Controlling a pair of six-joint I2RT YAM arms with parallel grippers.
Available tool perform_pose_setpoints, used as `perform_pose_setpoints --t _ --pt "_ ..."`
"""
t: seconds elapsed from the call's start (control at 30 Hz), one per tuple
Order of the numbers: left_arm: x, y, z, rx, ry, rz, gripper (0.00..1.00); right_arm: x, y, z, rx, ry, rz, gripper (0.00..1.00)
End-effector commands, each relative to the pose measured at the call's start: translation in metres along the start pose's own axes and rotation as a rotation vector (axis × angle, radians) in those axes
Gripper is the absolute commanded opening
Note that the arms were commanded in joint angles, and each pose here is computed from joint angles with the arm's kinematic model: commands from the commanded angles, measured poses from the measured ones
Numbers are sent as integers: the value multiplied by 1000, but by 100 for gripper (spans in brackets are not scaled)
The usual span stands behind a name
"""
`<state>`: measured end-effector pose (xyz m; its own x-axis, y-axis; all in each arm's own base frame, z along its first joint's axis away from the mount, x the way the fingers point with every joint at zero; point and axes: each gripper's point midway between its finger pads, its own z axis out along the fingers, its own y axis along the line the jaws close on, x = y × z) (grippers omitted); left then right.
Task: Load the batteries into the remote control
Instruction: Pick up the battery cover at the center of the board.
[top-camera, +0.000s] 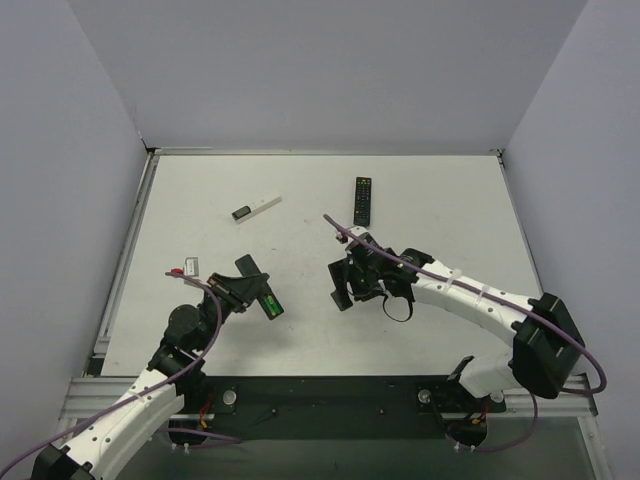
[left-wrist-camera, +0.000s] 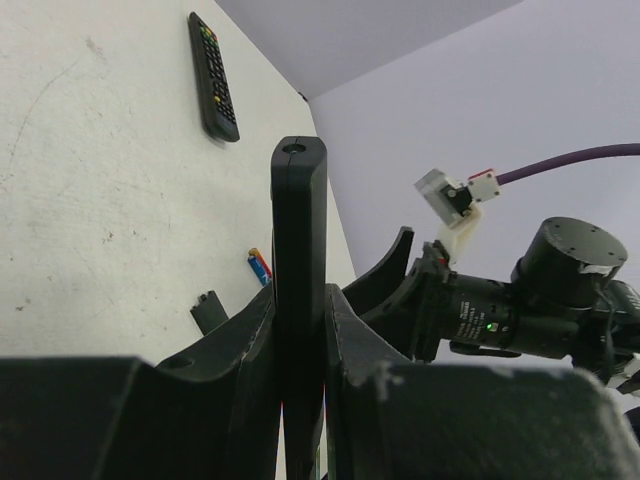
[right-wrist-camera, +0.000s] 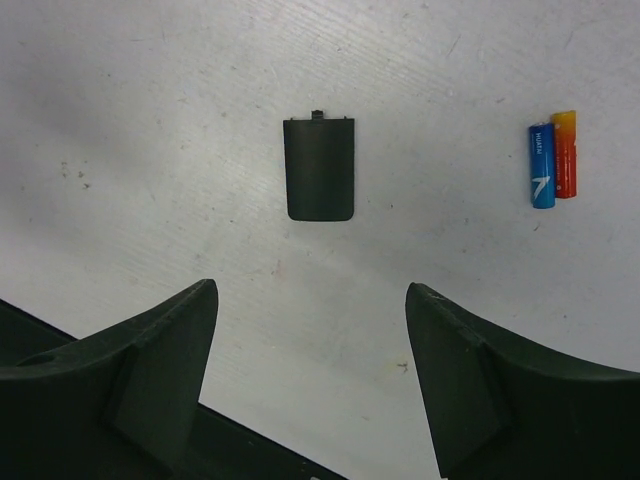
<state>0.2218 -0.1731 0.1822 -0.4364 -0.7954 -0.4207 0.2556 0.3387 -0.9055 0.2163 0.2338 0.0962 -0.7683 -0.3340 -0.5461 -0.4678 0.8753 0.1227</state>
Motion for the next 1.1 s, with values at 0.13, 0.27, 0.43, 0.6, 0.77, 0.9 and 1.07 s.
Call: perform_pose_setpoints --t 0.13,0.27,0.43,0.6,0.77,0.9,1.07 --pt "6 34 -5 -76 -24 -45 0 20 7 35 49 118 9 63" --pt "6 35 -5 -95 -19 -51 0 25 11 54 56 157 3 60" --pt "7 38 -7 -105 -15 -54 0 28 12 70 68 192 -8 56" --pt "8 38 -7 -107 -7 -58 0 30 1 80 134 202 -22 52" --pt "9 37 -7 -105 -2 -63 0 35 -4 86 154 224 -29 52" --pt "10 38 -7 -108 1 -63 0 34 -12 84 193 214 -29 52" --pt "11 39 -7 -109 3 -65 0 30 -19 82 210 200 -27 53"
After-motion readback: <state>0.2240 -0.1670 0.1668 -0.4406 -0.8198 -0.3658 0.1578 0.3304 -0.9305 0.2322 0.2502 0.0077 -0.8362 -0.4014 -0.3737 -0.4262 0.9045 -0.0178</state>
